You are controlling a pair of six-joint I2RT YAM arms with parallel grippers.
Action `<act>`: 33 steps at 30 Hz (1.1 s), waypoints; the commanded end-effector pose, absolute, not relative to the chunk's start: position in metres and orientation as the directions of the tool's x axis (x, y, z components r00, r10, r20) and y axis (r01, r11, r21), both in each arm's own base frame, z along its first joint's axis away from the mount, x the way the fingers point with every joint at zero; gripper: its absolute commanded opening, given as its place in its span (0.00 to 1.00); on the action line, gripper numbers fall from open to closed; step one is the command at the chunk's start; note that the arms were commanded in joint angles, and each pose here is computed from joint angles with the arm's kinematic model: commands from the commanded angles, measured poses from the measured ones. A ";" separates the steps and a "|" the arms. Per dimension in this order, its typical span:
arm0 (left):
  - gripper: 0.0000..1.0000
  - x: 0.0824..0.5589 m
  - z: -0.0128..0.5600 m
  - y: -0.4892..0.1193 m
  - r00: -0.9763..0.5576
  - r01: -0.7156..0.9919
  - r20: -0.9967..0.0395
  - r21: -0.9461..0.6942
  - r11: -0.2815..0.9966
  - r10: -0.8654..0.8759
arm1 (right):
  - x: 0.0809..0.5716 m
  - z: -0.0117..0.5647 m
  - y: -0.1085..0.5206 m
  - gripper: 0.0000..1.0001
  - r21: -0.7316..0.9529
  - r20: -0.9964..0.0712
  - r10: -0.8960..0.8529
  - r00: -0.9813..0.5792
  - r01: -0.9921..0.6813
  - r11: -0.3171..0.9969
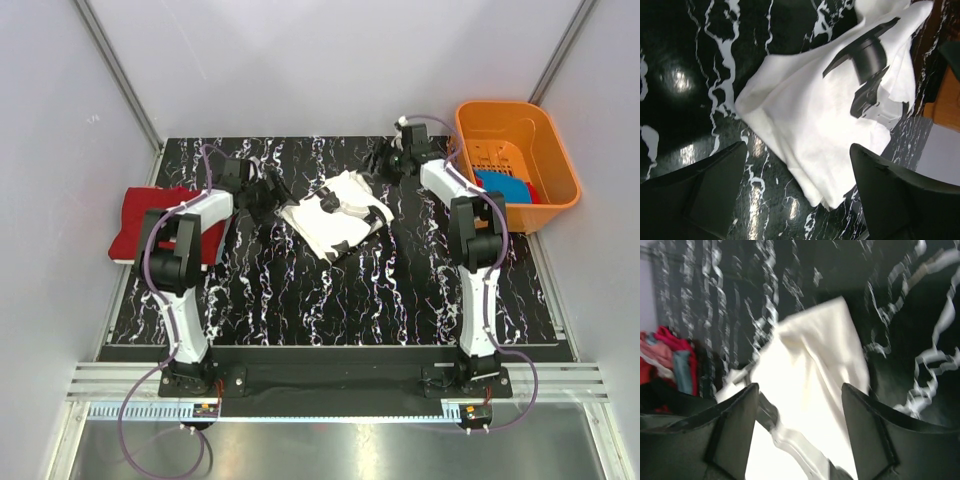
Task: Fold and stack the t-shirts
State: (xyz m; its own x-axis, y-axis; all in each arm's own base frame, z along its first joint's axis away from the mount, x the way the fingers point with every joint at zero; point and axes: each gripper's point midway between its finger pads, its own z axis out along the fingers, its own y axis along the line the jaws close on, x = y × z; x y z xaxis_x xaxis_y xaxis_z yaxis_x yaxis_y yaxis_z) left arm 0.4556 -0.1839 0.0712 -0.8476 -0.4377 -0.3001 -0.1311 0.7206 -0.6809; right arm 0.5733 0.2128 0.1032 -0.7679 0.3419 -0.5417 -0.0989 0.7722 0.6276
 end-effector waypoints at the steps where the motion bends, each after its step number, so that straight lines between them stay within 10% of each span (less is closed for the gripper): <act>1: 0.89 0.448 0.097 -0.179 -0.819 -0.074 -0.383 -0.668 0.741 -0.427 | 0.550 0.137 0.181 0.71 0.555 -0.611 0.314 -0.727 -0.110 0.824; 16: 0.79 0.423 0.095 -0.185 -0.829 -0.040 -0.397 -0.661 0.749 -0.395 | 0.451 0.059 0.164 0.53 0.556 -0.436 0.289 -0.853 -0.002 0.831; 25: 0.79 0.410 0.105 -0.184 -0.837 -0.007 -0.414 -0.646 0.763 -0.358 | 0.391 0.060 0.179 0.00 0.614 -0.381 0.272 -0.884 -0.022 0.789; 31: 0.79 0.386 0.119 -0.188 -0.838 0.034 -0.445 -0.619 0.785 -0.314 | 0.312 0.051 0.182 0.02 0.629 -0.280 0.270 -0.921 0.037 0.777; 33: 0.79 0.379 0.122 -0.194 -0.841 0.056 -0.453 -0.615 0.787 -0.295 | 0.298 0.051 0.181 0.36 0.636 -0.268 0.264 -0.927 0.035 0.770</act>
